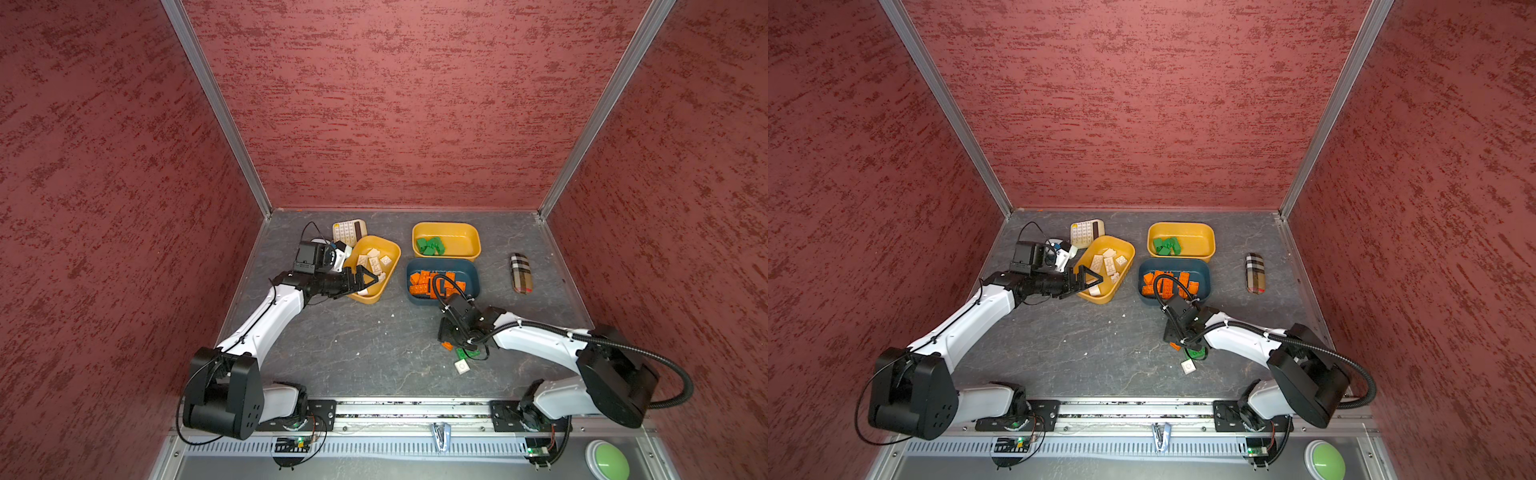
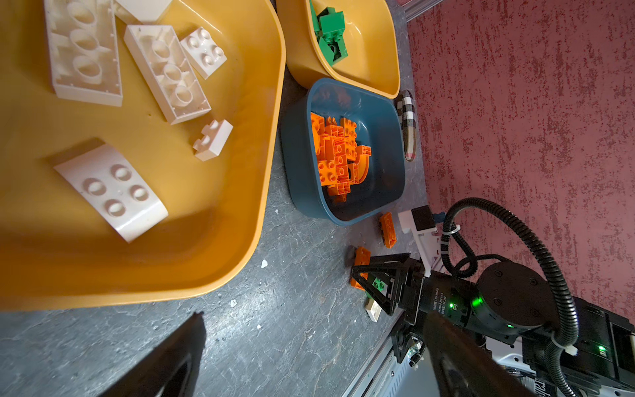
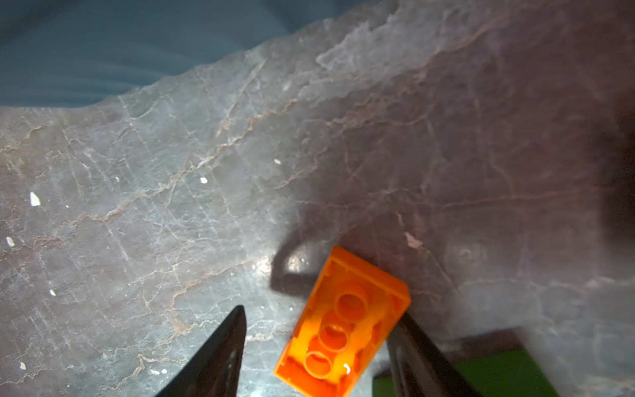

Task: Sort the legos into containers by color
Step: Pick up the lego from the center of the table, then place the lego in the container.

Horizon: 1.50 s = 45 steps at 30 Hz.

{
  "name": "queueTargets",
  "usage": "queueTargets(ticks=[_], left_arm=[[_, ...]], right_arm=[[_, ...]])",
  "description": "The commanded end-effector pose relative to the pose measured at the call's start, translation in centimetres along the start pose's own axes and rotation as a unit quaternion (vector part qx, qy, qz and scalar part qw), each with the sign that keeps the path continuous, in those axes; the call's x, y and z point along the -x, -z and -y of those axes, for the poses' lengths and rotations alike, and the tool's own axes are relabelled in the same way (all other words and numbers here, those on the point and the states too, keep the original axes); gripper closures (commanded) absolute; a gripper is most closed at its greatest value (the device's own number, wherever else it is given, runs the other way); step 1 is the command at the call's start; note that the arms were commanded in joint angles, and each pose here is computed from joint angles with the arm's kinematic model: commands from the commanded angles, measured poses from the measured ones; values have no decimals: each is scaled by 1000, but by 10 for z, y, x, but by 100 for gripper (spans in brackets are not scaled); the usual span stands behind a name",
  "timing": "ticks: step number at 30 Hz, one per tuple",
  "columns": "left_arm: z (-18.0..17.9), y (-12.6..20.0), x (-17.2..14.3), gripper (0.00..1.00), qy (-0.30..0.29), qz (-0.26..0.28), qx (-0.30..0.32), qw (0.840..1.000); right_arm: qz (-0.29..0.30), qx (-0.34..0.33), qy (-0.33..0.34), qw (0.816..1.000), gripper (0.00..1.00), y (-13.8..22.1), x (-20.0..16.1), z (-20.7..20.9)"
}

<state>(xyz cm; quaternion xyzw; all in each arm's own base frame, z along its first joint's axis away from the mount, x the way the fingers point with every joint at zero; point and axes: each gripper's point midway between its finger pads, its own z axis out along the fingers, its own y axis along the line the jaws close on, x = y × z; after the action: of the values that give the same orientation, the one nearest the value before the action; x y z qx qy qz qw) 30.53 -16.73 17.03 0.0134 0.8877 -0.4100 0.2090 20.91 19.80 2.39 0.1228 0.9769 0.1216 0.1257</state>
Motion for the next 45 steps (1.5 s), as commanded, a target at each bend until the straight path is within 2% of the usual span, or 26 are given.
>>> queueTargets(ticks=[1,6,12,17,20,25,30,36,40,43,45], left_arm=[[1,5,-2,1,-13,5,-4,1000],[0,7,-4,0,-14,6,-3,1000],[-4,10,-6,1,-9,9,-2,1000],[-5,11,-7,1,-8,8,-3,1000],[-4,11,-6,0,-8,8,-4,1000],[2,12,-3,0,-8,11,-15,1000],[11,9,0,1,-14,8,-24,1000],[21,3,0,1,-19,3,-32,999],[23,2,-1,1,-20,1,-32,999],[24,3,-1,1,-21,2,-30,999],[23,2,-2,0,-20,2,-29,999]], right_arm=[[8,-33,18,999,36,-5,0,0],[17,-68,62,996,41,-9,0,-5],[18,-123,108,986,53,-18,-6,9],[26,-158,145,976,67,-15,-5,15],[42,-160,149,975,75,-4,2,14],[87,-139,160,973,77,33,25,-6],[138,-107,153,973,77,80,77,-14],[189,-50,111,974,78,101,158,-16],[190,-42,99,976,77,83,196,-15],[182,-44,94,978,77,64,213,-13],[172,-22,86,981,76,49,220,-20]])
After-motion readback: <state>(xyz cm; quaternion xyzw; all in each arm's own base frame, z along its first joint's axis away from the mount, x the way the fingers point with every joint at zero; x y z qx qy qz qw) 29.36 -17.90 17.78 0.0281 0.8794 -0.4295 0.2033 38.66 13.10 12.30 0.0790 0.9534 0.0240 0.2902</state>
